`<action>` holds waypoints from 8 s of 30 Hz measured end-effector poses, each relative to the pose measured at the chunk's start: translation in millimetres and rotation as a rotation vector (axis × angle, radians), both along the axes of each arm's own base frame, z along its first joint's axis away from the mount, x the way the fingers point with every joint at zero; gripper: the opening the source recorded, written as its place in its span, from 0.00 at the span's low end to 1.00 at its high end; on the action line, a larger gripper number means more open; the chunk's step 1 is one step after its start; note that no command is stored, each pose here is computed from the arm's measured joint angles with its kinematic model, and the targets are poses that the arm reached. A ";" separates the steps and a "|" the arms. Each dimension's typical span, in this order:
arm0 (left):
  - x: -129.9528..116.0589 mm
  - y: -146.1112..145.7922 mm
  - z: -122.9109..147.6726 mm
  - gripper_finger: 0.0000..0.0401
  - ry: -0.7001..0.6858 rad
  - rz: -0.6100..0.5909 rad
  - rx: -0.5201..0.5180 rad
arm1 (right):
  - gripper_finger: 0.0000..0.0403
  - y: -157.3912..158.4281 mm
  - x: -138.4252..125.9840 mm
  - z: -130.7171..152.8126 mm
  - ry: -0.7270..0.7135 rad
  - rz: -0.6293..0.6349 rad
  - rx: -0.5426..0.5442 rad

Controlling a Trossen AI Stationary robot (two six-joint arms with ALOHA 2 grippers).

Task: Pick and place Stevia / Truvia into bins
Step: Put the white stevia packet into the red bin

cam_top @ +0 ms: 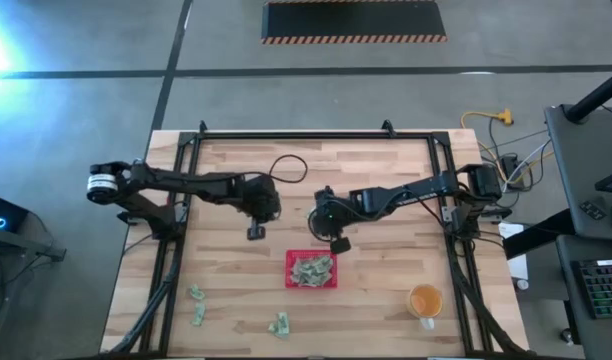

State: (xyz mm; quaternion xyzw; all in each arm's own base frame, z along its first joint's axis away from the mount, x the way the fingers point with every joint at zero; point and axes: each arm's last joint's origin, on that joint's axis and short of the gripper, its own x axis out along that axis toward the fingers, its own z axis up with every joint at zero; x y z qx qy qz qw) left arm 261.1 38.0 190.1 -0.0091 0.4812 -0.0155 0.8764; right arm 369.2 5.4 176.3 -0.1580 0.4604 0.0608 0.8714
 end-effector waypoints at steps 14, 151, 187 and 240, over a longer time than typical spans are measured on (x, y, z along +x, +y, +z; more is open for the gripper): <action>29.2 -61.0 32.4 0.03 -0.324 -0.258 -0.027 | 0.15 -11.1 -7.6 -8.5 0.054 -0.122 -0.096; -28.1 -76.2 5.0 0.36 0.067 0.234 0.388 | 0.04 37.2 -6.6 -13.6 -0.209 0.396 0.512; -42.9 49.0 -3.6 0.36 0.227 0.391 0.355 | 0.30 21.7 -29.1 10.8 -0.035 0.207 0.390; -68.0 102.3 -25.6 0.03 0.209 0.411 0.018 | 0.22 16.2 -28.3 8.8 -0.046 0.140 0.257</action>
